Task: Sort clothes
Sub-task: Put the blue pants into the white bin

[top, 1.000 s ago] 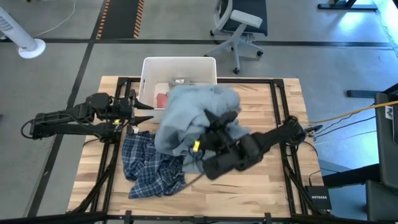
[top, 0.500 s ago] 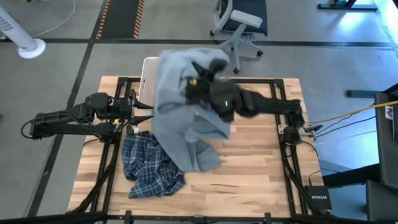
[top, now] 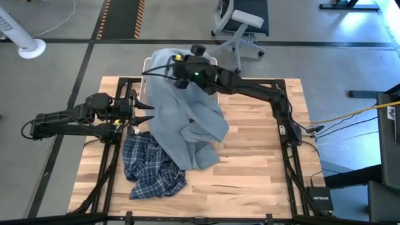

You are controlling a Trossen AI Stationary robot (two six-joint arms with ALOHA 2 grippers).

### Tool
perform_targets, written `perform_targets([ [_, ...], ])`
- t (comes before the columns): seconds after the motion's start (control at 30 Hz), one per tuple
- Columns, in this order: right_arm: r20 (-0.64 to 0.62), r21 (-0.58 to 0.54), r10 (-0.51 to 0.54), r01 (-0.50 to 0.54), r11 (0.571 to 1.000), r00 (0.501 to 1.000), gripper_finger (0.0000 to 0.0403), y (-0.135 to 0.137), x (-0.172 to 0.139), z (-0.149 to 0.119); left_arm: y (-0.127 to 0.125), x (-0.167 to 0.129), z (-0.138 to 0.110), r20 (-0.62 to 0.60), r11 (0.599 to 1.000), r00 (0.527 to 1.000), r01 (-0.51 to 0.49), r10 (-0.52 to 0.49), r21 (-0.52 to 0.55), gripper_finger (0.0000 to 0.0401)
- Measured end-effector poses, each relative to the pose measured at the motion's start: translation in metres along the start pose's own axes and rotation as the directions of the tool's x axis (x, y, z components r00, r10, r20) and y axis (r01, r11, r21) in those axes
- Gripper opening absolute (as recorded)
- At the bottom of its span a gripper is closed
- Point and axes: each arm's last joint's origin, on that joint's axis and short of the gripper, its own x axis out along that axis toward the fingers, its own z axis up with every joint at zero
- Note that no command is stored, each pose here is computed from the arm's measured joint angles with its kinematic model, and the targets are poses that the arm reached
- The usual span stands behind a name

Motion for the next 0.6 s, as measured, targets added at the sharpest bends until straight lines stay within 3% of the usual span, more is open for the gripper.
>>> perform_targets([
  [0.2, -0.042, 0.014, 0.083, -0.083, 0.996, 0.996, 0.006, 0.026, 0.039, -0.022, 0.0, 0.0, 0.0, -0.003, 1.0, 1.0, 0.0, 0.0, 0.0, 0.0159],
  [0.43, -0.067, 0.008, 0.145, -0.145, 0.989, 0.987, 0.0062, 0.048, 0.059, -0.034, 0.0, 0.0, 0.0, -0.002, 1.0, 1.0, 0.0, 0.0, 0.0, 0.0159],
  [0.6, -0.12, 0.043, 0.239, -0.236, 0.971, 0.963, 0.0107, 0.057, 0.06, -0.043, 0.0, 0.0, 0.0, -0.002, 1.0, 1.0, 0.0, 0.0, 0.0, 0.0159],
])
